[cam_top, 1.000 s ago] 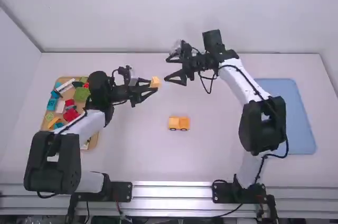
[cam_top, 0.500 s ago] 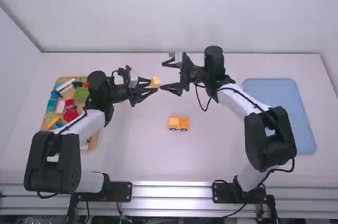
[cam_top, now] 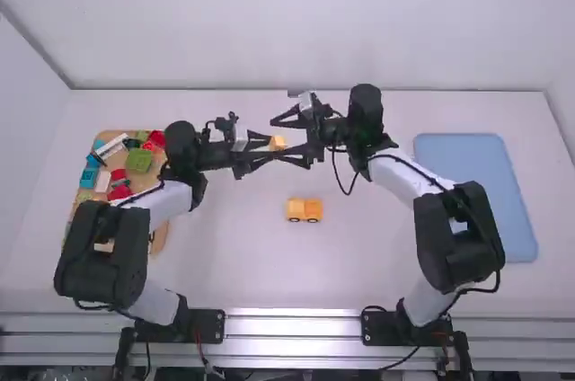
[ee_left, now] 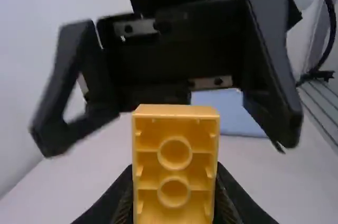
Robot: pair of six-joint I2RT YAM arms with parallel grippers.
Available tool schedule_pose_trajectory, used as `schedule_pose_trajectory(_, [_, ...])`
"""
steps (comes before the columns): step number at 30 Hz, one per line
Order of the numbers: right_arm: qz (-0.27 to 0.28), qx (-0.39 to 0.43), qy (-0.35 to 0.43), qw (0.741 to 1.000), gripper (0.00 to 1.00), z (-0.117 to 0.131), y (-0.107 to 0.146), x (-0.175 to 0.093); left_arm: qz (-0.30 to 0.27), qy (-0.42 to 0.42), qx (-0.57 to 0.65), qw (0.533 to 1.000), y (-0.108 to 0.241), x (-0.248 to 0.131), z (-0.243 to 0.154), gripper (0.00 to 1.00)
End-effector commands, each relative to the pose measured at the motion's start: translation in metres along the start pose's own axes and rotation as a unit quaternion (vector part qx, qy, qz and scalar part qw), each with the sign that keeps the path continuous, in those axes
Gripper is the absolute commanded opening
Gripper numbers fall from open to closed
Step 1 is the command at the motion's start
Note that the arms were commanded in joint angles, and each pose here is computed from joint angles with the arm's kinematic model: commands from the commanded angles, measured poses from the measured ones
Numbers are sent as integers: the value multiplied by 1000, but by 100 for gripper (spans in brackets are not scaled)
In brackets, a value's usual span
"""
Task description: Assemble lego blocks to make yellow taxi
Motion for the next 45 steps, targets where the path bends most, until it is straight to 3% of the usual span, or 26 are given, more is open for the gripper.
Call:
schedule_pose_trajectory(1, [-3,-8,-1,1000,83,7,-9,-7,-10,3,-25,1000,-6,1,7,2])
schedule_pose_trajectory(5, [-2,-26,-7,1000,69,9,-9,-3,-11,8,-28,999,-4,5,10,2])
schedule_pose_trajectory(14, [-2,-28,-9,1000,52,9,-9,-2,-9,11,-36,999,0,7,12,2])
schedule_pose_trajectory(16, [-2,-36,-9,999,42,9,-9,-2,-9,10,-36,999,0,7,12,2])
schedule_pose_trajectory(23, [-2,-36,-10,999,23,10,-9,-2,-9,10,-35,999,1,7,12,3])
schedule_pose_trajectory(25, [-2,-36,-9,999,20,10,-9,-1,-10,10,-33,999,0,7,12,20])
schedule_pose_trajectory(27, [-3,-36,-5,999,14,9,-9,-1,-10,9,-32,999,0,7,12,65])
schedule_pose_trajectory(29, [-8,-30,28,999,9,4,-10,-2,-11,12,-33,999,0,7,12,94])
schedule_pose_trajectory(30, [-11,-25,42,999,9,2,-10,-2,-10,11,-36,999,1,7,12,99])
schedule_pose_trajectory(34, [-31,-3,143,989,9,-11,-14,-12,-3,10,-53,999,4,7,11,99])
schedule_pose_trajectory(37, [-30,40,255,966,6,-18,-15,-30,8,6,-58,998,11,3,12,99])
schedule_pose_trajectory(40, [9,68,379,923,6,-15,-11,-42,26,-8,-68,997,19,3,12,99])
schedule_pose_trajectory(41, [36,81,441,893,6,-10,-8,-47,39,-28,-80,996,24,3,13,99])
schedule_pose_trajectory(42, [43,84,456,885,6,-8,-7,-48,43,-34,-83,995,26,3,13,99])
schedule_pose_trajectory(43, [65,99,510,852,6,-1,-4,-53,60,-56,-89,993,31,2,15,99])
schedule_pose_trajectory(45, [97,113,562,814,6,9,0,-57,85,-91,-96,988,38,0,18,99])
Point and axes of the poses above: each hand's point on the last joint's axis, 136 mm out from that joint toward the fingers, its own x axis out along the fingers, its own z axis along the line the jaws close on, y = z × x, the point moved 10 cm from there along -x, back along the fingers, and after that the axes turned 12 degrees about x, right-handed, at the moved point
